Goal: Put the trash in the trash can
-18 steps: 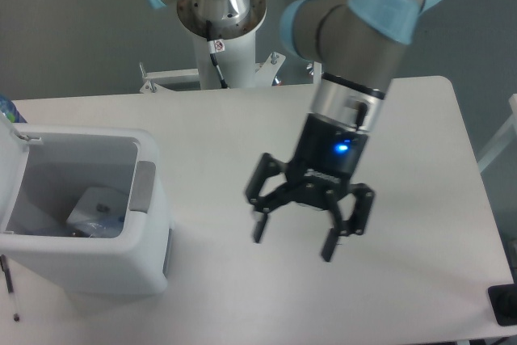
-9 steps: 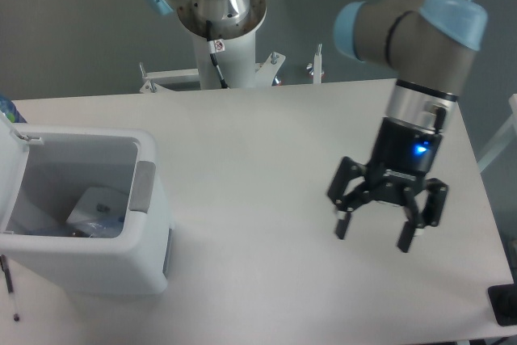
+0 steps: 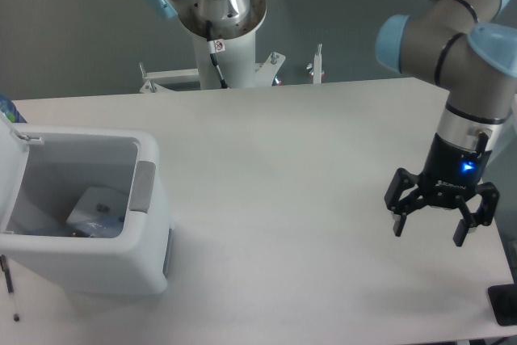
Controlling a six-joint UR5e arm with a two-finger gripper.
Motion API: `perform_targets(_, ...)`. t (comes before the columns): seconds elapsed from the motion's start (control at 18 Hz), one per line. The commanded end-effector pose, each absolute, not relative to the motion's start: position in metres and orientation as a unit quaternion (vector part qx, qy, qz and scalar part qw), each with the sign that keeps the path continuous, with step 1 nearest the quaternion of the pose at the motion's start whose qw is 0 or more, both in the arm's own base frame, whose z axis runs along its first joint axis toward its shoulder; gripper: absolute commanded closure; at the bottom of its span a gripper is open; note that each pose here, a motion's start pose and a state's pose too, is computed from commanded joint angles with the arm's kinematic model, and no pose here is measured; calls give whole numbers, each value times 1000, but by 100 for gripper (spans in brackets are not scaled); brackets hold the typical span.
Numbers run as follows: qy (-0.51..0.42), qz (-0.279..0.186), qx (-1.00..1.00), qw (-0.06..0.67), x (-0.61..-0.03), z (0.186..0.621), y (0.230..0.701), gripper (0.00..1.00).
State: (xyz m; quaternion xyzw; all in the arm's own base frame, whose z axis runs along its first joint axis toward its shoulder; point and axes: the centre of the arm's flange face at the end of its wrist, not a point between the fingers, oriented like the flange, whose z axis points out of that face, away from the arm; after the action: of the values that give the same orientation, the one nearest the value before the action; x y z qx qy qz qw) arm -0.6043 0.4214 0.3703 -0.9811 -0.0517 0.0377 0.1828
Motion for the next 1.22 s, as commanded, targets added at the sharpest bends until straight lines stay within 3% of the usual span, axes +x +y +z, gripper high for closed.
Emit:
perform_targets(0.28, 90, 39, -991, 87, -599, 356, 403, 0)
perform_targets(0.61, 194, 30, -980, 44, -584, 331, 389, 0)
perform_targets(1.22, 220, 43, -975, -10, -574, 334, 396, 0)
